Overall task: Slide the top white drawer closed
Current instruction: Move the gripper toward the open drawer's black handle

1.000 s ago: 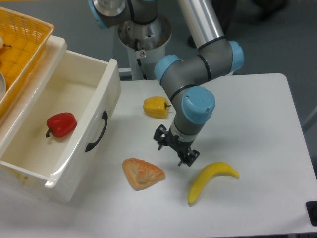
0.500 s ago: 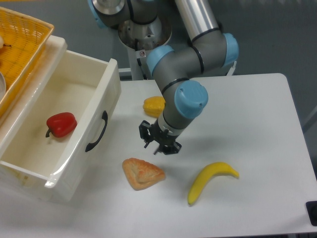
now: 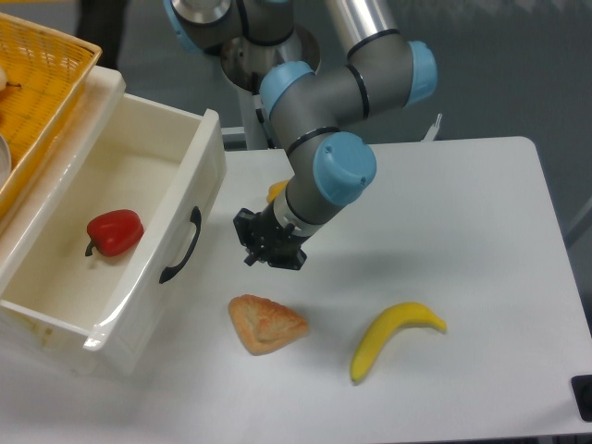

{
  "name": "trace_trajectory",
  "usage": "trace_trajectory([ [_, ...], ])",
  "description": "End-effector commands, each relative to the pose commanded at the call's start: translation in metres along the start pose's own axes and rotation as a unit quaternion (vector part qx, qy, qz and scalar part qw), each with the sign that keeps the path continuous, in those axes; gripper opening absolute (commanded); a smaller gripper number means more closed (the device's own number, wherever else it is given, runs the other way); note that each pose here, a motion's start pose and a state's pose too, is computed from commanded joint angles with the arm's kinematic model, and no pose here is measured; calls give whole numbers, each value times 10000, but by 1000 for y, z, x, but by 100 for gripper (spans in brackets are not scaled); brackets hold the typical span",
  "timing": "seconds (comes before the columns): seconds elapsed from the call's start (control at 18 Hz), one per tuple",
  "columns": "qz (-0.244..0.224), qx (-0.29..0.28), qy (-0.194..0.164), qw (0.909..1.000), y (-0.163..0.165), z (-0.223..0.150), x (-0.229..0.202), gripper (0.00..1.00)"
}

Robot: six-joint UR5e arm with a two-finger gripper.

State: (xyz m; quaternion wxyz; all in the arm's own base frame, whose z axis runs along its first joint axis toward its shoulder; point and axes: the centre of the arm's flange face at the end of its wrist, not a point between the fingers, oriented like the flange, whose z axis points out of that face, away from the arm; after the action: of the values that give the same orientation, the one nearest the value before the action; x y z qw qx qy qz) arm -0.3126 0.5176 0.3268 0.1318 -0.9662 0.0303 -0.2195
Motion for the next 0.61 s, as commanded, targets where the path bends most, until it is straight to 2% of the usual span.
trace_trajectory([
  [0.61, 109, 230, 152, 9996, -10, -5, 21, 0],
])
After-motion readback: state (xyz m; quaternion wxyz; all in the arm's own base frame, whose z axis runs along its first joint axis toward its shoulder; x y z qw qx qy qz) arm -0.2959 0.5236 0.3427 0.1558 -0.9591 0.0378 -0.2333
